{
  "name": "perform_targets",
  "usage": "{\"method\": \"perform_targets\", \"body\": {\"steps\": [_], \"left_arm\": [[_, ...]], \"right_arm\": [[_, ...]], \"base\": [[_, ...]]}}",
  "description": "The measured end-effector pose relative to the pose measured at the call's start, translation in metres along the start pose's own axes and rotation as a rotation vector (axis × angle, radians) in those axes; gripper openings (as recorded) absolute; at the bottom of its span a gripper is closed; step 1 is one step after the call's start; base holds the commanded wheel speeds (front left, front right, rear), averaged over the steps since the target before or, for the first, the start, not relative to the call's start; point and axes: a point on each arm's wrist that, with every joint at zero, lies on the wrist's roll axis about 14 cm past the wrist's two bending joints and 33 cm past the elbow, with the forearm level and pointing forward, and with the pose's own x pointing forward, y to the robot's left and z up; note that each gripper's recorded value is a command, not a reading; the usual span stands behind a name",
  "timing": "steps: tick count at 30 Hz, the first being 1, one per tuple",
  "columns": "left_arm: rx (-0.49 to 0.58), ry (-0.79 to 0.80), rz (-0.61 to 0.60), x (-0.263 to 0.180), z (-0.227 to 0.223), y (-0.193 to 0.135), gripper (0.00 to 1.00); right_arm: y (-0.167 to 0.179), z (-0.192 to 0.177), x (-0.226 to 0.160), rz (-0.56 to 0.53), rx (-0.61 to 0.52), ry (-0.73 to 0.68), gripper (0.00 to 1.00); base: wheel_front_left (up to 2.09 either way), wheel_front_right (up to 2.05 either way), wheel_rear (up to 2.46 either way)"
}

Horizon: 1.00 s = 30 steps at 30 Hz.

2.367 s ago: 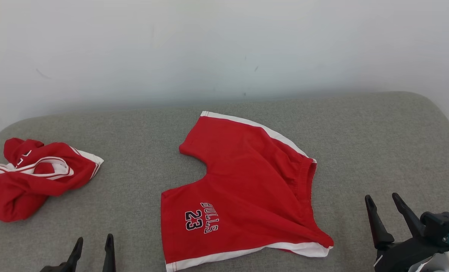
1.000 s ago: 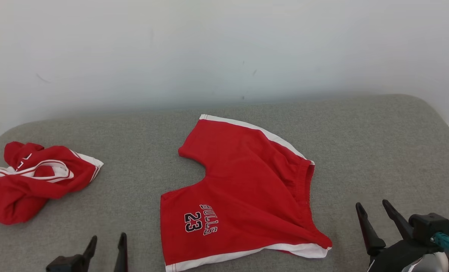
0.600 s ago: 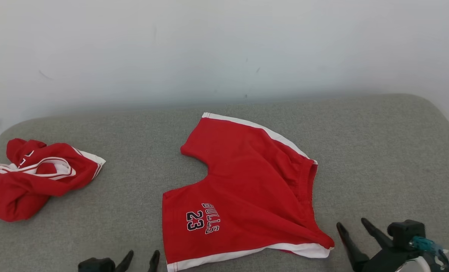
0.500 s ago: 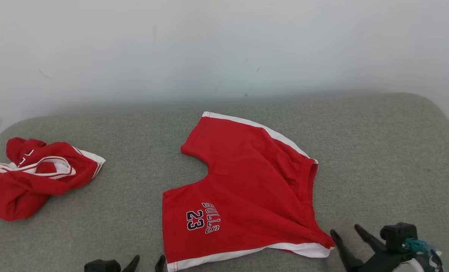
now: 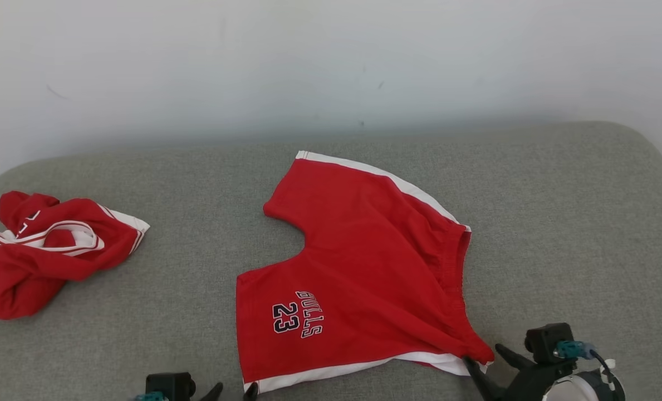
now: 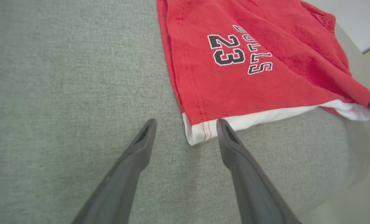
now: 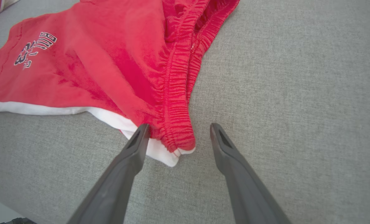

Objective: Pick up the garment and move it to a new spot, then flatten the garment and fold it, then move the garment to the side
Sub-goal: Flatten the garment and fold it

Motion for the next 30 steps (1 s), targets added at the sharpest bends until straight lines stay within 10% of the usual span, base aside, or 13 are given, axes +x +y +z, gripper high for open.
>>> {"method": "perform_targets", "body": {"steps": [13, 14, 15, 17, 18, 21, 22, 30], "left_arm": [[-0.016, 0.095, -0.028, 0.02, -0.013, -0.003, 1.0], [-0.018, 0.101, -0.028, 0.021, -0.014, -0.003, 0.89], [-0.019, 0.107, -0.029, 0.021, -0.016, -0.003, 0.4], [-0.017, 0.12, -0.028, 0.022, -0.019, -0.002, 0.05], [-0.016, 0.13, -0.028, 0.023, -0.021, -0.002, 0.0], [-0.047, 0.147, -0.051, 0.023, -0.024, -0.008, 0.0], [-0.045, 0.154, -0.053, 0.023, -0.026, -0.009, 0.0], [-0.027, 0.122, -0.05, 0.023, -0.021, -0.005, 0.0]], "right_arm": [[0.008, -0.016, 0.017, 0.022, 0.008, 0.099, 1.0], [0.008, -0.017, 0.018, 0.021, 0.008, 0.106, 1.0], [0.007, -0.019, 0.018, 0.02, 0.008, 0.114, 1.0], [0.008, -0.023, 0.018, 0.021, 0.01, 0.128, 0.78], [0.008, -0.024, 0.019, 0.023, 0.011, 0.13, 0.54], [0.007, -0.022, 0.021, 0.02, 0.01, 0.133, 0.31], [0.007, -0.022, 0.022, 0.019, 0.009, 0.133, 0.0], [0.006, -0.015, 0.026, 0.02, 0.008, 0.109, 0.0]], "base": [[0.0, 0.0, 0.0], [0.0, 0.0, 0.0], [0.0, 0.0, 0.0], [0.0, 0.0, 0.0], [0.0, 0.0, 0.0], [0.0, 0.0, 0.0], [0.0, 0.0, 0.0], [0.0, 0.0, 0.0]]}}
